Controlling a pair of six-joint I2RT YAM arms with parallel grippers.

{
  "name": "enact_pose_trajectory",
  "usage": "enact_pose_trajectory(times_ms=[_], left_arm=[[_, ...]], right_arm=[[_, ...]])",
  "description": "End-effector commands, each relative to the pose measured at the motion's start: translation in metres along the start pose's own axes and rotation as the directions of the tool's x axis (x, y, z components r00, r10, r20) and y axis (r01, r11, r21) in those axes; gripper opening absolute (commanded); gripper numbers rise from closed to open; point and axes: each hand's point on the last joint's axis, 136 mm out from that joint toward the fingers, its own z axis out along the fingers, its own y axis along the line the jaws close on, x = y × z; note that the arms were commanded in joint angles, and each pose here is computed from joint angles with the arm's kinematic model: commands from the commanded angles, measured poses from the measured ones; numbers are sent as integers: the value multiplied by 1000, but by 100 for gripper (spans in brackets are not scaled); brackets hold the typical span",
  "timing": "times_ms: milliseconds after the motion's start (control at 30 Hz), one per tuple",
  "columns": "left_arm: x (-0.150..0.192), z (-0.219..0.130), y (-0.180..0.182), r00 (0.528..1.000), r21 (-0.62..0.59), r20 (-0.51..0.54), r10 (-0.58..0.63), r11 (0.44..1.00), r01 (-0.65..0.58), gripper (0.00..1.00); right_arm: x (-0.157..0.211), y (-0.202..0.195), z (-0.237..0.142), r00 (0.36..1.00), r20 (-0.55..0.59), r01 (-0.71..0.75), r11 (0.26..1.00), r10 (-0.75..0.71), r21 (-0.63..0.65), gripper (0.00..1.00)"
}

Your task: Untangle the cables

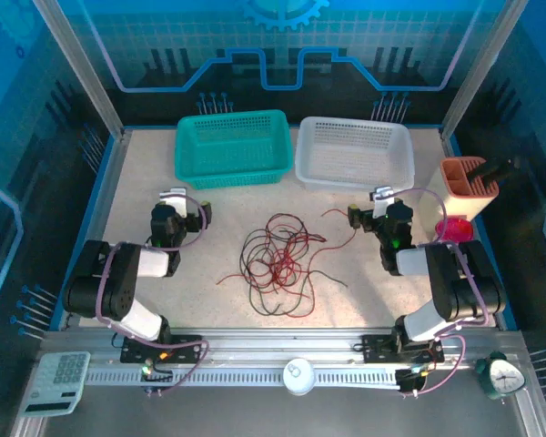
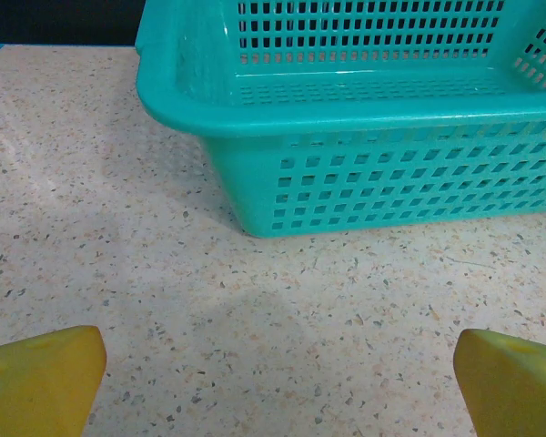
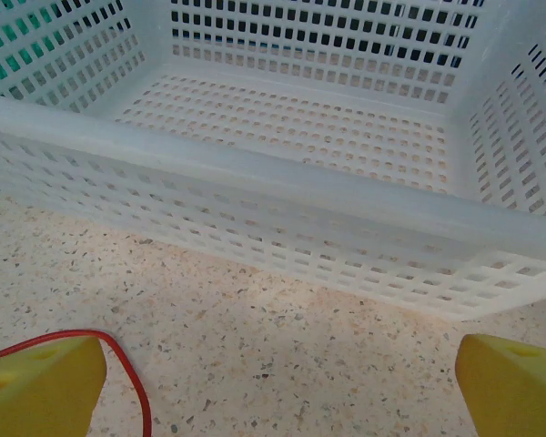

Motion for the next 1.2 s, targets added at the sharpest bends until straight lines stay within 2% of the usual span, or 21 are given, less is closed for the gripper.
enact_pose_trajectory(times_ms=[0,1000,1100,1167], left_arm=[[-9,2,0,1000,8,25,-16,1000,16,99],[-8,3,1,999,21,17,-28,999,28,99],[-15,-1,8,999,-24,37,-40,999,41,99],[-24,-7,13,998,-52,39,-50,997,52,99]], right_arm=[[-11,-6,3,1000,27,-3,1000,3,7,100],[-11,-7,2,1000,28,-13,1000,14,-3,100],[-21,-8,-4,999,36,-10,1000,9,9,100],[-37,-12,-12,1000,2,-9,999,9,36,100]])
